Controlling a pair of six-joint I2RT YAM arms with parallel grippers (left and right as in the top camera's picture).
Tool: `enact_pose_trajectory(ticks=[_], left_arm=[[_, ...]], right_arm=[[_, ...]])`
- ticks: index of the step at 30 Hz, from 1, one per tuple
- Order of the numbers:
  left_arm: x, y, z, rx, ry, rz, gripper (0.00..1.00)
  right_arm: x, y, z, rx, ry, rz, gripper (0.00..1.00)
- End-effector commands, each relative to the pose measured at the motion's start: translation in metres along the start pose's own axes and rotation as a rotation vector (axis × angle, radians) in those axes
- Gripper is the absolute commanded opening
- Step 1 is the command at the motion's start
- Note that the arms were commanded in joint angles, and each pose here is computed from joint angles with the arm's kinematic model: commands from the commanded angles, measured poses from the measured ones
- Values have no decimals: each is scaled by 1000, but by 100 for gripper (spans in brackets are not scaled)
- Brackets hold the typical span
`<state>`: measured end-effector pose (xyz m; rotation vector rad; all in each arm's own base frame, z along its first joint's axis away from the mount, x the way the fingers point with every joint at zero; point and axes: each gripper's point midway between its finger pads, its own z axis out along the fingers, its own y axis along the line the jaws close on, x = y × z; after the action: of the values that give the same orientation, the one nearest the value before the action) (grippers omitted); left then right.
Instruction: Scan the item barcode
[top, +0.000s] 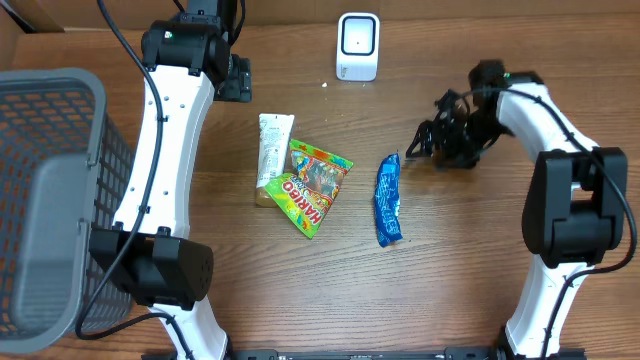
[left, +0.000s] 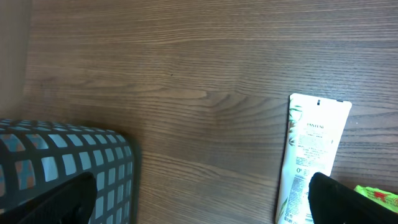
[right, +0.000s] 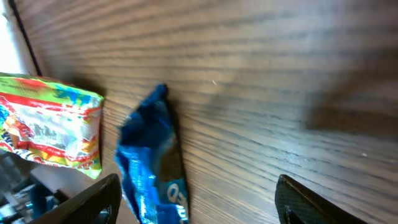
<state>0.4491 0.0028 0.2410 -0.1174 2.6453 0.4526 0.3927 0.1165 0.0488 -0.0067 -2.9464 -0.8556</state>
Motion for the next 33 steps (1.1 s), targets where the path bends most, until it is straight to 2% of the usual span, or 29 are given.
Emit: enact_pose_trajectory(ticks=[1,5,9,13,16,19,25,28,29,30,33], left_arm=[[0,-3,5,-11,6,27,100],[0,-3,5,-11,6,27,100],[0,-3,5,-12,6,27,99],[0,-3,5,-12,6,27,100],[0,-3,5,-12,6,27,100],[0,-3,5,-12,6,27,100],[0,-3,5,-11,6,27,100],[0,-3,5,-12,6,27,100],[0,-3,5,-12,6,27,100],[0,-3,5,-12,6,27,100],[0,-3,5,-12,6,27,100]], right_arm=[[-1,31,3,88,-7,-66,80],[5,40,20,236,-14,-23,79],[9,34,30,458,-67,23,79],[11,36,33,585,-120,30,72],[14,35,35,604,-117,31,67],[21,29,39,611,-93,38,66],[32,24,51,586,-50,41,53],[31,23,53,583,-54,43,38],[30,22,52,582,-56,45,28],[28,21,51,577,-59,51,6],[23,21,51,521,-58,56,4]])
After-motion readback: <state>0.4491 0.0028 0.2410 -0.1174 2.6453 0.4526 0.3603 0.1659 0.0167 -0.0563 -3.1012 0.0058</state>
